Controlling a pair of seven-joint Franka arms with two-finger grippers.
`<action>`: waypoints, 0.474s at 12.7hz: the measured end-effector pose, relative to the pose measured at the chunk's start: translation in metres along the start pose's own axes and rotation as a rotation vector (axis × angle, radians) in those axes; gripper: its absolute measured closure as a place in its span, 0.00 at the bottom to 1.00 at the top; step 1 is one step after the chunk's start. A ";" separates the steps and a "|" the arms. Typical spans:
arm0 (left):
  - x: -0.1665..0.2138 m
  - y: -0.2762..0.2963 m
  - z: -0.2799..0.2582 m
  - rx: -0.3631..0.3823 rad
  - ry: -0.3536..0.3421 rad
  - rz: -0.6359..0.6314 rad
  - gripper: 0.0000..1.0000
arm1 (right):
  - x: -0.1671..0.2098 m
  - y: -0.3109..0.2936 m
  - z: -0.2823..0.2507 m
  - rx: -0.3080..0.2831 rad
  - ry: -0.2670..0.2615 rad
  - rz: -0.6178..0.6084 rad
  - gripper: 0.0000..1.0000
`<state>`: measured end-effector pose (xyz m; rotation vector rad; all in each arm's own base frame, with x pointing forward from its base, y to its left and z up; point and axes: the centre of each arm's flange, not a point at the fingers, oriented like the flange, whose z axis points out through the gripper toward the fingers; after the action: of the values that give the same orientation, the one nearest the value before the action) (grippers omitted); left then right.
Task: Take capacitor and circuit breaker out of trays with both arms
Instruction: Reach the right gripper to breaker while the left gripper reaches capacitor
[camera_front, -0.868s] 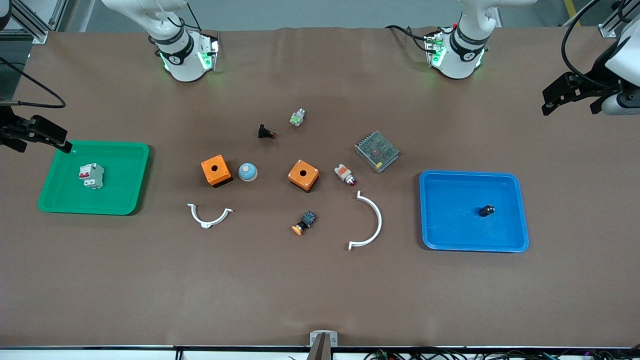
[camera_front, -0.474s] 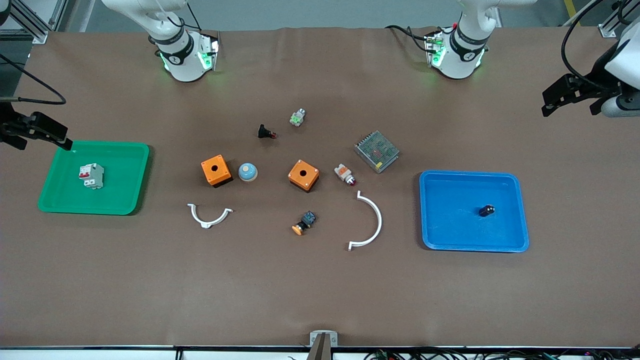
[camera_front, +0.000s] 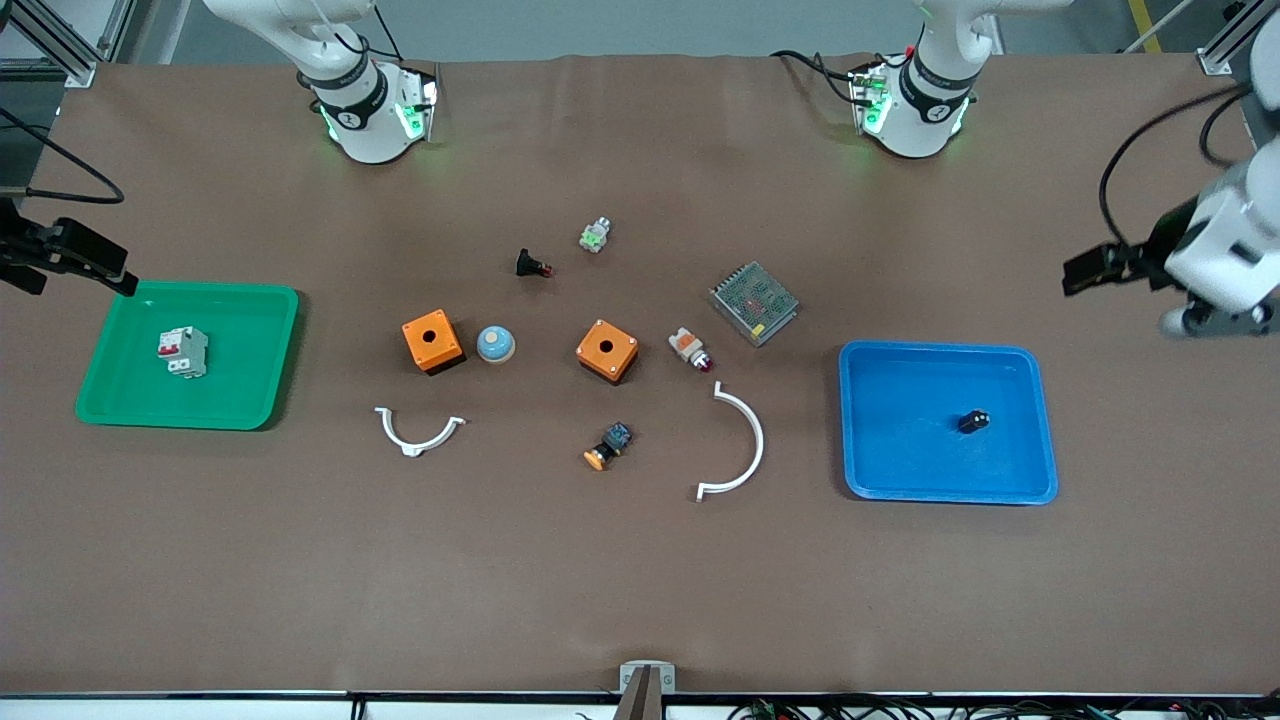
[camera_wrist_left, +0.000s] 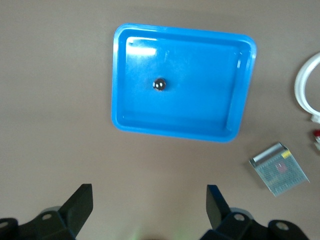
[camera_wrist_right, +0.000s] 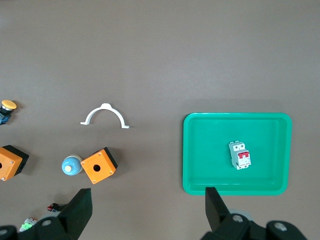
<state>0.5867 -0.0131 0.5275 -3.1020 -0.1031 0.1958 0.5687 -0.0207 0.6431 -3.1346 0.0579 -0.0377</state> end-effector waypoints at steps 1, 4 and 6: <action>0.013 -0.006 0.034 -0.004 0.019 -0.012 0.00 | 0.001 0.000 0.003 0.000 -0.006 0.000 0.00; 0.029 -0.010 0.135 -0.013 0.066 -0.020 0.00 | 0.014 0.001 0.028 -0.002 -0.032 0.002 0.00; 0.036 -0.007 0.189 -0.013 0.043 -0.017 0.05 | 0.028 0.001 0.061 -0.009 -0.085 0.002 0.00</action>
<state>0.5979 0.0016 0.3356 -3.1151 -0.1299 0.1279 0.5986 -0.0225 0.5824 -3.1408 0.0604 0.0966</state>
